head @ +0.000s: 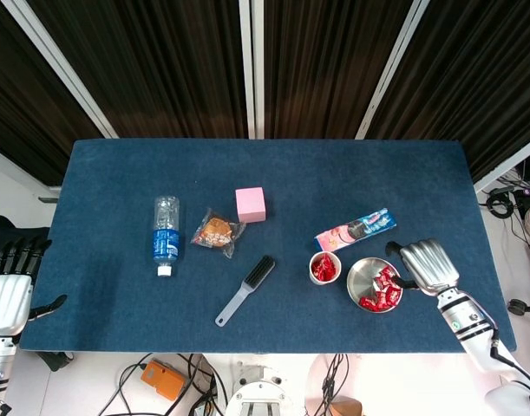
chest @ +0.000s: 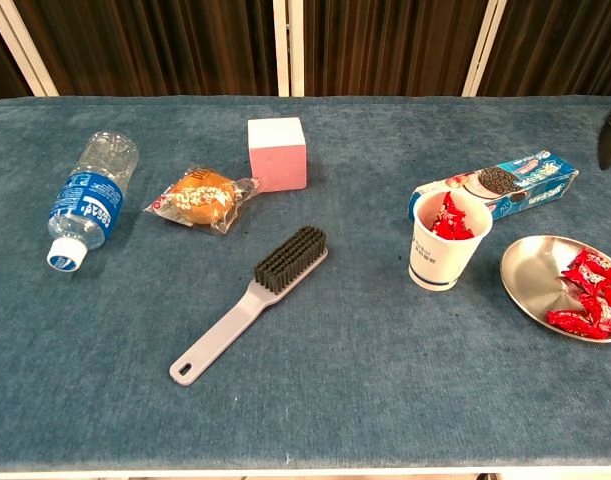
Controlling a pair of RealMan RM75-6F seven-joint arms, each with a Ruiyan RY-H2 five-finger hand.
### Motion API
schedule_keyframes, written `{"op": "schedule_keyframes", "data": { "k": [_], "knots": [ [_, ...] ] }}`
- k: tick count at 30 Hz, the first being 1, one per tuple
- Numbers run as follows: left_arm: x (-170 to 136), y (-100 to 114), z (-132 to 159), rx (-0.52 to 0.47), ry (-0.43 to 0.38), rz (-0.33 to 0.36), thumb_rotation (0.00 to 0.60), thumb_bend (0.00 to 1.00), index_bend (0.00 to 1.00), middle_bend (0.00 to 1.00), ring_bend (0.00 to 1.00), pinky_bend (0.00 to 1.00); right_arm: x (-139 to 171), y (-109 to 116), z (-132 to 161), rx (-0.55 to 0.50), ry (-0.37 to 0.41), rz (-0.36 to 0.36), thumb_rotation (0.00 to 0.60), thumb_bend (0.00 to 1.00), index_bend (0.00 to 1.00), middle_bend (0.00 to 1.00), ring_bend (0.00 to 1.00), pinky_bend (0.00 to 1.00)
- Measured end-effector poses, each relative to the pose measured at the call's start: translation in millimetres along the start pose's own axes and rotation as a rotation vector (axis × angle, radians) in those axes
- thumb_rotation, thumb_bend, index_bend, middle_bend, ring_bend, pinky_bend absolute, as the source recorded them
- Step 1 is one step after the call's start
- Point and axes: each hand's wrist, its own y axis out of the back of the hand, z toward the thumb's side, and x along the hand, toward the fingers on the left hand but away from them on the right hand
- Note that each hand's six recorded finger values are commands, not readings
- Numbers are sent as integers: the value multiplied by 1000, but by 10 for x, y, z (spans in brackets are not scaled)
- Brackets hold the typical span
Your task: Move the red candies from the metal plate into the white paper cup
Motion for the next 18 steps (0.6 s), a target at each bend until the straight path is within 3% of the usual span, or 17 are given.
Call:
{"op": "schedule_keyframes", "data": {
  "k": [7, 14, 18],
  "knots": [
    [-14, 2, 22, -1, -3, 1, 600, 0, 100, 57, 0, 0, 16, -288, -182, 70, -41, 92, 600, 317, 516, 809, 963, 1000],
    [-42, 11, 0, -1, 7, 3, 600, 0, 100, 57, 0, 0, -132, -577, -63, 128, 10, 175, 600, 317, 515, 809, 962, 1000],
    [-49, 6, -10, -2, 10, 2, 600, 0, 100, 57, 0, 0, -213, -657, -7, 168, 32, 183, 600, 317, 516, 809, 963, 1000]
  ]
}}
